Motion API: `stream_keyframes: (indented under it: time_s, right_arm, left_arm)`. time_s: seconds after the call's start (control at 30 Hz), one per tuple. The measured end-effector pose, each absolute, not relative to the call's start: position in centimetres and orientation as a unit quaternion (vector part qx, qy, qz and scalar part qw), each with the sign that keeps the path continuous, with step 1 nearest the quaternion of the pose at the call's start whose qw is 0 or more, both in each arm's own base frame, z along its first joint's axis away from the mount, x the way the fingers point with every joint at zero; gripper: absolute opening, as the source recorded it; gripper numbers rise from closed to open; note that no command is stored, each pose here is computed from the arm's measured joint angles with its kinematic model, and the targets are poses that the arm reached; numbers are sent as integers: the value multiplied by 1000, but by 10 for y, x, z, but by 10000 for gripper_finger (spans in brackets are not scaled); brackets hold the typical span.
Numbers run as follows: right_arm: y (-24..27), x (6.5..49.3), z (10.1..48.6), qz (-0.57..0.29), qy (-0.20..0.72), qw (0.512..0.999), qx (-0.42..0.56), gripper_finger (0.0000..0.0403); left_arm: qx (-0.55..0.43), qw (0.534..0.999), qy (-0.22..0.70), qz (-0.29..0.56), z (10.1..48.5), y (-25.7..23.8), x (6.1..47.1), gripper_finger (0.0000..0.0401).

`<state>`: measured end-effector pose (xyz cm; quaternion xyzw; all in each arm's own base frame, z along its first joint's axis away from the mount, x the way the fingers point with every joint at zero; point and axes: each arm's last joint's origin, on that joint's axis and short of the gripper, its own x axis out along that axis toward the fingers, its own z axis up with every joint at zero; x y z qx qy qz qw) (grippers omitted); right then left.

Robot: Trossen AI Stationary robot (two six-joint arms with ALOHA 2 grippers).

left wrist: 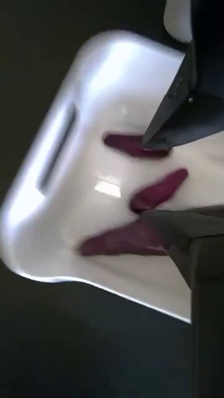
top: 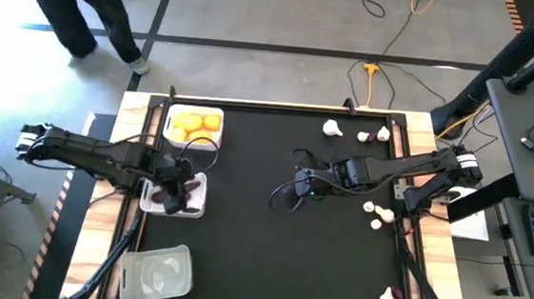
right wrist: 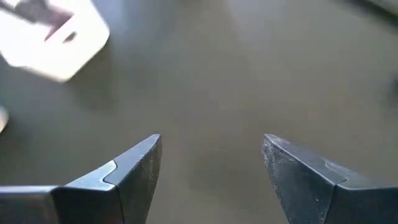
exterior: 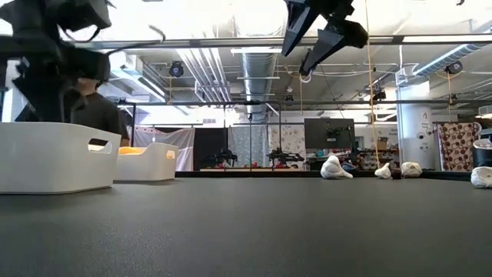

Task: Sort produce into baskets
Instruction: Put the eggplant into the bottom white bin

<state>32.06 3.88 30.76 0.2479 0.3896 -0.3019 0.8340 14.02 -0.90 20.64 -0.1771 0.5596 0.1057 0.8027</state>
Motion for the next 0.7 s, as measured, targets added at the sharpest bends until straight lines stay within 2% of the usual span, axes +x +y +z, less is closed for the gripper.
stream_keyframes:
  time_s: [0.17, 0.37, 0.53, 0.7]
  right_arm:
    - [55, 311, 300, -266, 456, 795, 299, 263]
    - [82, 289, 278, -271, 549, 711, 347, 261]
    - [115, 269, 243, -246, 662, 586, 398, 268]
    - [153, 244, 204, -198, 783, 446, 386, 272]
  left_arm:
    - [-134, 849, 501, 101, 244, -8, 153, 162]
    - [-52, 921, 369, 112, 298, -5, 172, 160]
    - [-16, 959, 269, 92, 322, -6, 190, 159]
    - [-5, 962, 260, 87, 319, -6, 204, 159]
